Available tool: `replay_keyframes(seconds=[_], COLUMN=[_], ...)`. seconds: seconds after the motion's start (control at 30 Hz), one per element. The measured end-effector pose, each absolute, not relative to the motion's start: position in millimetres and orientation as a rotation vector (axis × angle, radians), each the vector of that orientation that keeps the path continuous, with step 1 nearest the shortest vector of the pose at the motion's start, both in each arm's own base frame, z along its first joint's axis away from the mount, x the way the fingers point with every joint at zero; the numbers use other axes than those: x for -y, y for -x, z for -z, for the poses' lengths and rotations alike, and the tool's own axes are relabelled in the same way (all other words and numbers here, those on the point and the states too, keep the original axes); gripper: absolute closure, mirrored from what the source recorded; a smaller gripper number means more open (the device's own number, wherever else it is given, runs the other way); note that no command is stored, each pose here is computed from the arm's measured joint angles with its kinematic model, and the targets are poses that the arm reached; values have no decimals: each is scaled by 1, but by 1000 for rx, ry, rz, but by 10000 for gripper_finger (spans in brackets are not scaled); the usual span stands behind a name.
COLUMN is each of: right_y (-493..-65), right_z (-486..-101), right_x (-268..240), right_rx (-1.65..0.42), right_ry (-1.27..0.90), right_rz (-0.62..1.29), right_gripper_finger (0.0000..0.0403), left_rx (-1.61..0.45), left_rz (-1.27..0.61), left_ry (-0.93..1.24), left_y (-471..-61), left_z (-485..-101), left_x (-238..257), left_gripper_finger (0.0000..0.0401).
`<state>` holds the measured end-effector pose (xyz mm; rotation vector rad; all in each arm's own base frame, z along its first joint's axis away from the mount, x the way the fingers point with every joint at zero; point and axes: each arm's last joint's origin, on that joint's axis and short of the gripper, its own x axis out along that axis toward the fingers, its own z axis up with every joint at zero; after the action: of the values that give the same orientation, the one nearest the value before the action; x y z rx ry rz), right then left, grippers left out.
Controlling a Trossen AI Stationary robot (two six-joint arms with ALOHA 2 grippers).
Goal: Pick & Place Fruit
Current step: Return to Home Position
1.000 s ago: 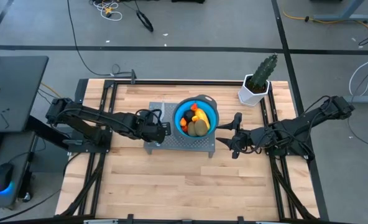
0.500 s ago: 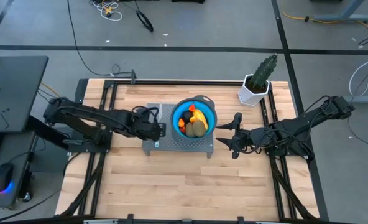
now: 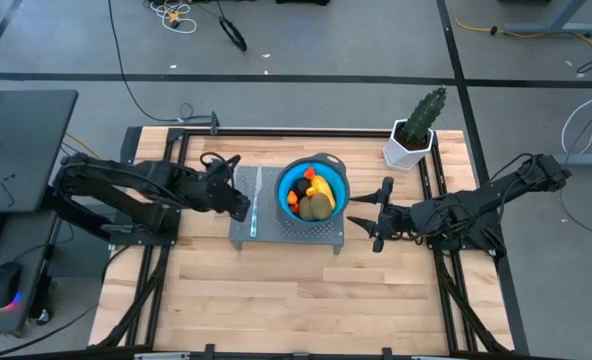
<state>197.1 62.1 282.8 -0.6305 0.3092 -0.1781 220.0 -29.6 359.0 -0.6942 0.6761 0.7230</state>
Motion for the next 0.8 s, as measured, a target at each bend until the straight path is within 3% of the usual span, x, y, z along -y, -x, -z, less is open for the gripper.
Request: replay_keyframes(seconds=[0.23, 0.47, 0.63, 0.8], right_y=[-191, -192, -193, -195], right_z=[-292, -292, -292, -298], right_x=[-61, -67, -73, -71], right_rx=[-238, -200, -171, -125], right_ry=[533, 413, 327, 243], right_rz=[169, -51, -207, -114], right_gripper_finger=[165, 165, 165, 165], left_rx=[-638, -525, -444, -264], left_rz=[-691, -638, -473, -280], left_ry=[448, 68, -101, -190], left_y=[-216, -228, -242, -247], left_z=[-367, -382, -385, -376], left_x=[26, 27, 34, 36], left_gripper_finger=[227, 228, 228, 228])
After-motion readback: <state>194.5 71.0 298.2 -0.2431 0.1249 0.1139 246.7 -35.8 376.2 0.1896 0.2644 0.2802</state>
